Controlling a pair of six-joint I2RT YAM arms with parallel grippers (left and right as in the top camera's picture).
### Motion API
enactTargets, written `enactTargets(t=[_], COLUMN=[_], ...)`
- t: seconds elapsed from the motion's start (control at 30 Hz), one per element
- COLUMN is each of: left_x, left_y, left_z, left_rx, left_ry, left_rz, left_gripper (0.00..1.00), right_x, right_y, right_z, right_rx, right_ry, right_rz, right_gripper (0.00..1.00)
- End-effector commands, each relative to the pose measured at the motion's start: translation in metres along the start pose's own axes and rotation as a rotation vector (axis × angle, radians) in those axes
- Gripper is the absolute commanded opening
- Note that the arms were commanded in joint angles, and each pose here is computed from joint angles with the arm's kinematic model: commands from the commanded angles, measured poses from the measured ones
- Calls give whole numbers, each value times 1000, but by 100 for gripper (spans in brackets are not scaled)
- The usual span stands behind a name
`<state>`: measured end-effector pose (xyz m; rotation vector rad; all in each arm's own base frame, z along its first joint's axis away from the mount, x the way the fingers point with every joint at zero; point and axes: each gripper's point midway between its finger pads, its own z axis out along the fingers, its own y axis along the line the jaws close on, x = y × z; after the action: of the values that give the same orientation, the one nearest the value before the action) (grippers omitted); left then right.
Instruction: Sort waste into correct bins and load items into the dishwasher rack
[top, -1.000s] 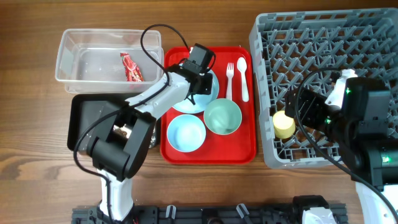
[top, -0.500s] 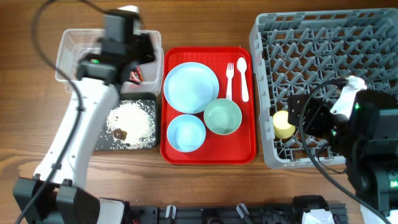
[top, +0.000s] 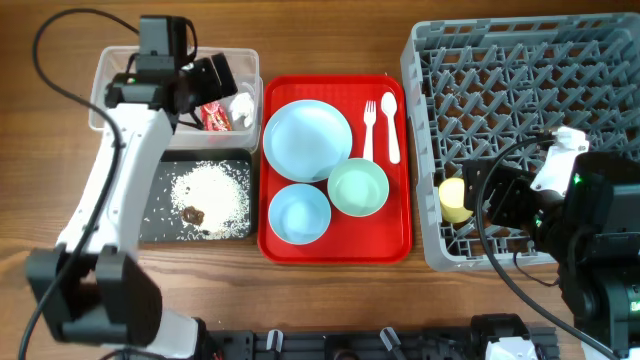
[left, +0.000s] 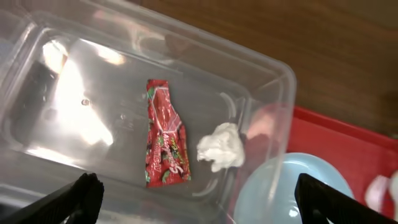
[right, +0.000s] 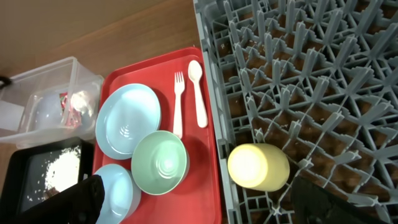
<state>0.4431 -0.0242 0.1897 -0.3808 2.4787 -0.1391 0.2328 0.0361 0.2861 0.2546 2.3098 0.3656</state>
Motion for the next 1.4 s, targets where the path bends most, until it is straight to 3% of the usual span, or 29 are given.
enactTargets(t=[0.0,0.27,0.57,0.83,1.17,1.37], left_x=[-26,-2,19,36,38,49], left_y=[-30,-45,-28,-18,-17,4], left_z=[-74,-177,-269,-297,-298,-281], left_rx=[162,270,319,334,332,224], left_ry=[-107,-199,-365,-405,-398,-357], left_rz=[9,85,87,87,87,72], left_gripper=[100,100,100,100,100,100], right_x=[-4,-3,-2,-1,6,14], right_y=[4,4,2,0,-7,-15], right_z=[-7,-5,2,13,43,71], right_rx=[-20,-17,-9,4,40,73], right_ry=[-22,-14,9,49,156,256], right_rz=[-29,-27,-10,-3,15,32], right_gripper=[97,100,100,100,100,100])
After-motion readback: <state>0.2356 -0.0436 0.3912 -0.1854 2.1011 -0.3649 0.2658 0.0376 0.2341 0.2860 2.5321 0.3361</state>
